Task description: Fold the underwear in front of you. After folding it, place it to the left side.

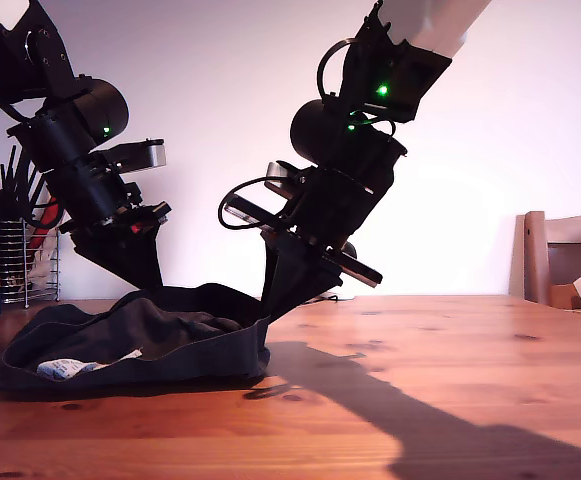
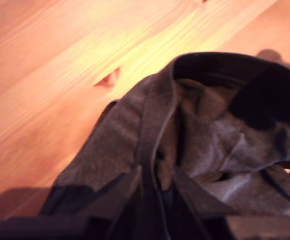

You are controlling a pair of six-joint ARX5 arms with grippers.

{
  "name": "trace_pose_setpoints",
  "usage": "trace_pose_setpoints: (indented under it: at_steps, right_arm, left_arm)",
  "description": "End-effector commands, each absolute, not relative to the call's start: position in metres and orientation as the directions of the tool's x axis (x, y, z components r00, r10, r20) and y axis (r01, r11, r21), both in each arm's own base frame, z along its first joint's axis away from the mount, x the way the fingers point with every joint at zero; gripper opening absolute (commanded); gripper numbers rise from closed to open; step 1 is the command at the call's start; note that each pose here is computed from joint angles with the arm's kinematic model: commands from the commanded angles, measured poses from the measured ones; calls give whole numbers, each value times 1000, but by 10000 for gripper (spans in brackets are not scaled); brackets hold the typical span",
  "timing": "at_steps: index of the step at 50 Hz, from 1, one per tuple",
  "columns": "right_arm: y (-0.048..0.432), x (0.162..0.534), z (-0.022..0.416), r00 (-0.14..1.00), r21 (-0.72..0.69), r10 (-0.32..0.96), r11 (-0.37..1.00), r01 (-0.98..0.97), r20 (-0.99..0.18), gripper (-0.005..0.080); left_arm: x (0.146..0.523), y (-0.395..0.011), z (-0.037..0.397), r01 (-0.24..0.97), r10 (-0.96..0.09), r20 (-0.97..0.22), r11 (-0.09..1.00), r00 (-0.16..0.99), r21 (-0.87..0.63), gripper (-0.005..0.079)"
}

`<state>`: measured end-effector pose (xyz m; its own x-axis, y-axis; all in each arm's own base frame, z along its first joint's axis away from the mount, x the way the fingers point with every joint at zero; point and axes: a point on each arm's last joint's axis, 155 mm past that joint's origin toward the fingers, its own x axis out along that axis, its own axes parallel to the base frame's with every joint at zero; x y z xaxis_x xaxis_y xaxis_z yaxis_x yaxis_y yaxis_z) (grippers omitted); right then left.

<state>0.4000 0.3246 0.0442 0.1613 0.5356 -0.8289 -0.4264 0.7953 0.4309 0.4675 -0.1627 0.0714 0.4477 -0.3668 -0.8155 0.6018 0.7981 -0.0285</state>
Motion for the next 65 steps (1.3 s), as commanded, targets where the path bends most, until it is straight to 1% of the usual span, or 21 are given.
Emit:
trace_pose_setpoints:
  at_steps: [1,10,15,20,26,32,34,47,50,52,55,57,59,65]
  right_arm:
    - [328,398,37,150,429,532,793,-433,-833,-13]
    - [328,398,37,151,429,533,793,-434,-833,-13]
    - [328,399,37,152,429,534,792,-434,-832,-13]
    - [328,399,37,152,429,534,792,-434,-832,-13]
    - [328,399,37,152,429,534,792,-434,-832,-13]
    - [329,399,37,152,429,534,792,-434,-832,-13]
    - [329,399,37,152,429,534,792,-434,-832,-13]
    - [330,400,38,159,429,538,790,-438,-828,-13]
    - [330,400,38,159,430,538,790,-437,-828,-13]
    - [330,400,38,159,429,538,790,-438,-828,-13]
    - [330,400,38,159,430,538,790,-437,-828,-13]
    - [330,400,38,159,430,538,790,-438,-828,-13]
    - [330,400,38,159,430,538,790,-438,-828,-13]
    - [330,400,38,159,429,538,790,-438,-828,-13]
  left_arm:
    - [469,-163,64,604,-363,-819,796,445,-24,188]
    - [476,-161,57,599,-347,-817,800,461,-1,175]
    - [476,-161,57,609,-347,-816,793,462,7,102]
    - [474,-161,56,609,-346,-821,793,454,2,92]
    - [473,-161,54,609,-345,-826,793,447,-2,112]
    - [473,-162,55,610,-352,-821,793,448,-7,207]
    - [474,-163,55,610,-353,-821,792,449,-7,223]
    - [472,-162,35,609,-344,-841,793,417,-22,222]
    - [474,-163,36,609,-345,-837,793,424,-18,207]
    - [474,-163,36,610,-346,-835,792,427,-17,167]
    - [475,-163,36,611,-347,-834,792,429,-15,68]
    - [475,-163,37,615,-347,-833,788,430,-11,-30]
    - [475,-163,37,616,-347,-833,788,430,-10,-18]
    - [477,-163,39,617,-349,-831,787,433,-9,-20]
